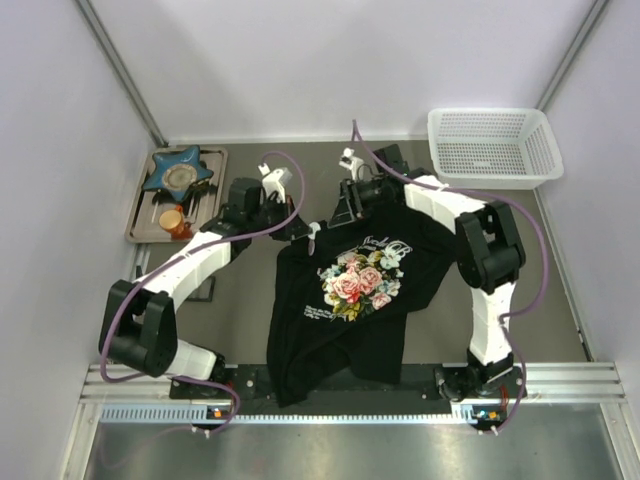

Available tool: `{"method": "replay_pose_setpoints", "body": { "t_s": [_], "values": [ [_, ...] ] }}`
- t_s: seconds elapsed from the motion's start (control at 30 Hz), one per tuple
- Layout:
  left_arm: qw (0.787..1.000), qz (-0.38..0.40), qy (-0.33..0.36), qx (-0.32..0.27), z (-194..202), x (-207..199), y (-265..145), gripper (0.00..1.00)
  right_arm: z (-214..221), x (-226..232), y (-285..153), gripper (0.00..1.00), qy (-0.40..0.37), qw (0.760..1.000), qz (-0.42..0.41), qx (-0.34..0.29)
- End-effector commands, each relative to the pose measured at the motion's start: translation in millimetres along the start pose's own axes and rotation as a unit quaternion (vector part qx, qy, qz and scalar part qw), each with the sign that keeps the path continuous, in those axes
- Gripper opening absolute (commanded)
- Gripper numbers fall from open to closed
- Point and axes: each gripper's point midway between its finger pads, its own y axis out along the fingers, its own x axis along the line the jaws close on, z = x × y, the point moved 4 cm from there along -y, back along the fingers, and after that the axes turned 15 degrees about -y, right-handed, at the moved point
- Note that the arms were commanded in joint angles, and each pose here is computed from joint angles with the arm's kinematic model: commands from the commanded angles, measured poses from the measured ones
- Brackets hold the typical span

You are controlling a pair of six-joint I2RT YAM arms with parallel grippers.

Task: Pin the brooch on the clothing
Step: Pin the brooch to the clothes.

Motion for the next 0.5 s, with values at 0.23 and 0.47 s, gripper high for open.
{"method": "replay_pose_setpoints", "body": {
  "t_s": [0.23, 0.47],
  "values": [
    [0.975, 0.181, 0.121, 0.048, -13, -22, 2, 0.00, -34, 29, -77, 0.66, -0.354, 0.926, -0.079, -0.100],
    [0.955, 0.247, 0.156, 0.053, -10, -31, 2, 0.00, -22, 53, -61, 0.63, -0.401, 0.901, -0.132, -0.100]
  ]
}}
